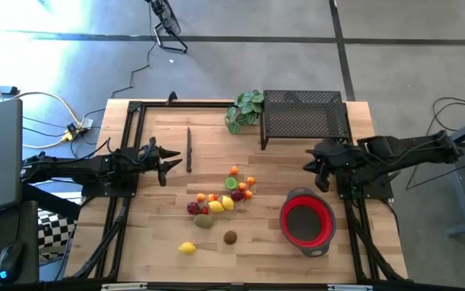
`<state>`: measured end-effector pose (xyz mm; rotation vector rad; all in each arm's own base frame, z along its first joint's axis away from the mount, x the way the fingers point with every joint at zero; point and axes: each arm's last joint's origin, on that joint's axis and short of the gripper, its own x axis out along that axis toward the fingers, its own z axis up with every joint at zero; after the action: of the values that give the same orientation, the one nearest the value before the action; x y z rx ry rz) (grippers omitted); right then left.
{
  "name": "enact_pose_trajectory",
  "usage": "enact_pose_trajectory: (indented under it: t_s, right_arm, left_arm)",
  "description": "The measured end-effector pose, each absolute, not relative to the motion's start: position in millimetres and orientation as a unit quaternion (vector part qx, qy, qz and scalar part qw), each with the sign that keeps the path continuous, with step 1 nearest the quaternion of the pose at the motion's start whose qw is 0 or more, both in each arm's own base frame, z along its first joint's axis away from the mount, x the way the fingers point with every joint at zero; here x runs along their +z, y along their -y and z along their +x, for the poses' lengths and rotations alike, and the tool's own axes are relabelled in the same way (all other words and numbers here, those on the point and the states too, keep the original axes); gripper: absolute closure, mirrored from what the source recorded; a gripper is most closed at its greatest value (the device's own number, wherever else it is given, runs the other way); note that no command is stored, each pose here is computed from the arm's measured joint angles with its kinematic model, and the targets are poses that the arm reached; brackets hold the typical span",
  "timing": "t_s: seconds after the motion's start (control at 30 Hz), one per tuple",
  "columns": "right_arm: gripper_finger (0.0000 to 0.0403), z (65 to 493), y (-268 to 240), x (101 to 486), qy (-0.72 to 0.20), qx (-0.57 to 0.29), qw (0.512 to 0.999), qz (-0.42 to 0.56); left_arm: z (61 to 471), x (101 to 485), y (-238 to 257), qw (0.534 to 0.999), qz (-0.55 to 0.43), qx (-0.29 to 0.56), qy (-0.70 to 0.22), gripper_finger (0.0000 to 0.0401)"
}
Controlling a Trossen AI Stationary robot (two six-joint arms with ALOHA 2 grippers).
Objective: Pick & Place Fruit
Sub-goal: Put the red strainer bowl on the shelf
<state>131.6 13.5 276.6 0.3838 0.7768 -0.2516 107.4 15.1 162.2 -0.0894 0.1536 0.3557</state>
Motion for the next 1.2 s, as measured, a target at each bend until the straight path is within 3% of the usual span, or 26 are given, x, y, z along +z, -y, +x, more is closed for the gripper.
enact_pose_trajectory:
  t_s: [0.5,0.8,1.2]
  right_arm:
    - [0.0400,132,-23,252,-0.556,-0.077,0.773,0.296]
    - [0.0400,138,-31,235,-0.641,-0.113,0.699,0.298]
    - [0.0394,145,-32,227,-0.651,-0.159,0.686,0.284]
  left_arm:
    - [107,162,-15,0.980,-0.044,0.176,-0.076,0.0274]
    - [107,162,-15,0.980,-0.044,0.176,-0.076,0.0274]
    - [107,162,-15,0.980,-0.044,0.177,-0.076,0.0274]
